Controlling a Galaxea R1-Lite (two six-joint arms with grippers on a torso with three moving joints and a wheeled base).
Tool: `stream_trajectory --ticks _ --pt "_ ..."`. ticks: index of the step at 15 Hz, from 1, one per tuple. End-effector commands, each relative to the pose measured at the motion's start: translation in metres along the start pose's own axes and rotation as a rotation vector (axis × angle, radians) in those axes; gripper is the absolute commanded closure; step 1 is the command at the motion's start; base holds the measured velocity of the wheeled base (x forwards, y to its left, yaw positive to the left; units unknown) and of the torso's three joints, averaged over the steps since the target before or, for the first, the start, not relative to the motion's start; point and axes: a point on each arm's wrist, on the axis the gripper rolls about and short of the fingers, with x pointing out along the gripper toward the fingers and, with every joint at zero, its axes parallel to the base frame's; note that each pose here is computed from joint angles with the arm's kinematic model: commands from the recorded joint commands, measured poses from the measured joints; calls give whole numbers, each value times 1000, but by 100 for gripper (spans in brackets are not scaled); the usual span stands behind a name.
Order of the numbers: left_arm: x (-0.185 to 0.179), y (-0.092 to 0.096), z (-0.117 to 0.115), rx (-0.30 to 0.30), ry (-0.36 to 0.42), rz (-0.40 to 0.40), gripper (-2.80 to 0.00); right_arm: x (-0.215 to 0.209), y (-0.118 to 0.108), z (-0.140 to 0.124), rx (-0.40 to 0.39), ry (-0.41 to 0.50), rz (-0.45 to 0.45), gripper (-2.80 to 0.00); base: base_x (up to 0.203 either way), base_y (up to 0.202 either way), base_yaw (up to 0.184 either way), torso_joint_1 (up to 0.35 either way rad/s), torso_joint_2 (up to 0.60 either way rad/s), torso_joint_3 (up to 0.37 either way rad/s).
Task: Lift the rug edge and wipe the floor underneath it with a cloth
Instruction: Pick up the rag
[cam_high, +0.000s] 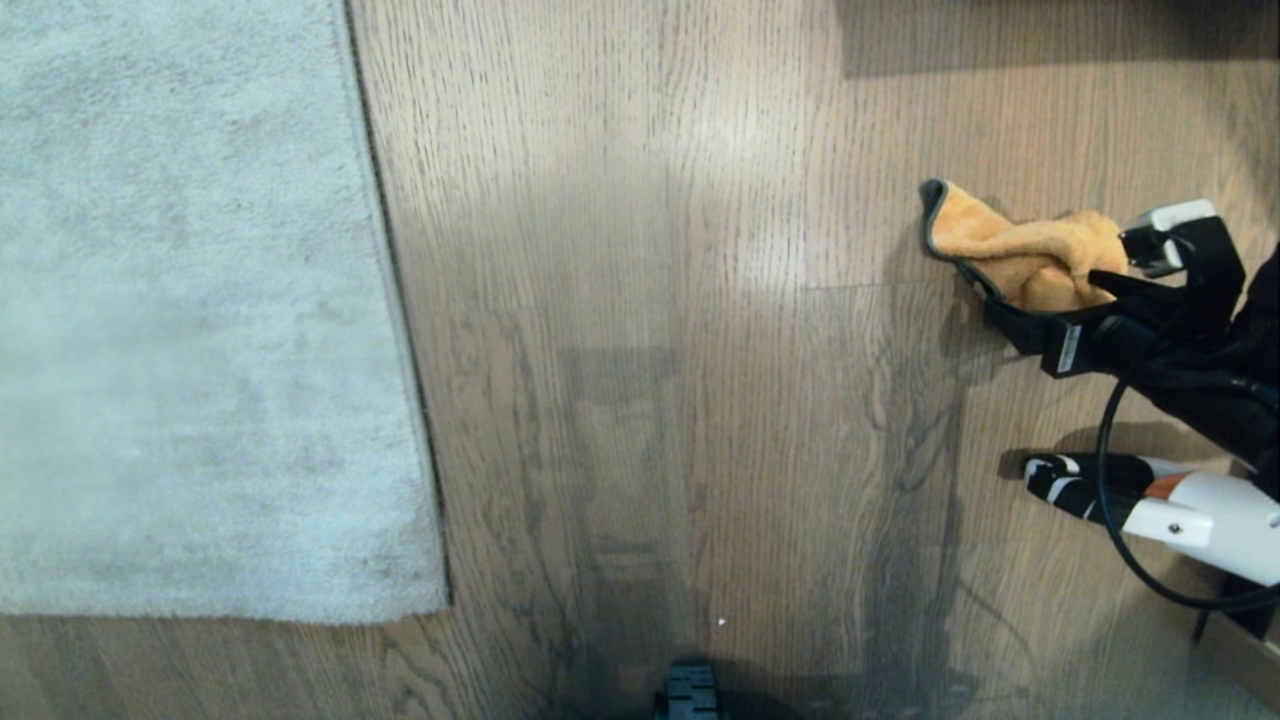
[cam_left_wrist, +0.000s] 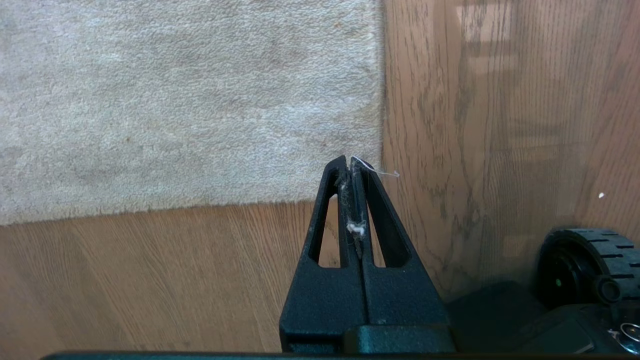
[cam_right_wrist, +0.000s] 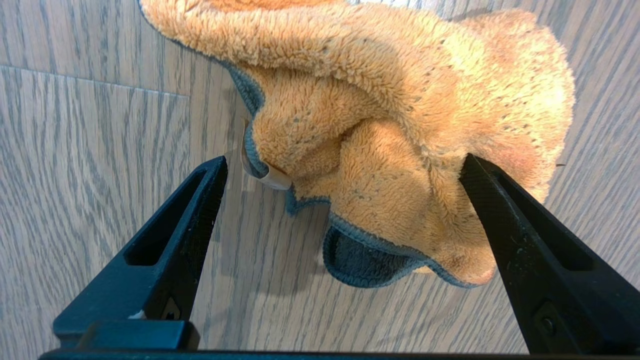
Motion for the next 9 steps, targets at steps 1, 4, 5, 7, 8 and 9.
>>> stream_trajectory --ticks 1,4,5,7,8,9 --pt "0 0 0 1 -1 0 0 0 0 0 -2 -5 0 -280 0 0 0 0 0 0" --pt "0 0 0 1 -1 0 0 -1 0 -1 -3 -2 0 -280 0 0 0 0 0 0" --pt "0 0 0 1 -1 0 0 -1 1 -1 -3 0 1 0 0 0 0 0 0 0" --pt "0 0 0 1 -1 0 0 -2 1 -1 -3 1 1 0 0 0 0 0 0 0" --pt "0 0 0 1 -1 0 0 -2 0 -1 -3 0 1 0 0 0 0 0 0 0" --pt "0 0 0 1 -1 0 0 -2 1 -1 -3 1 1 0 0 0 0 0 0 0"
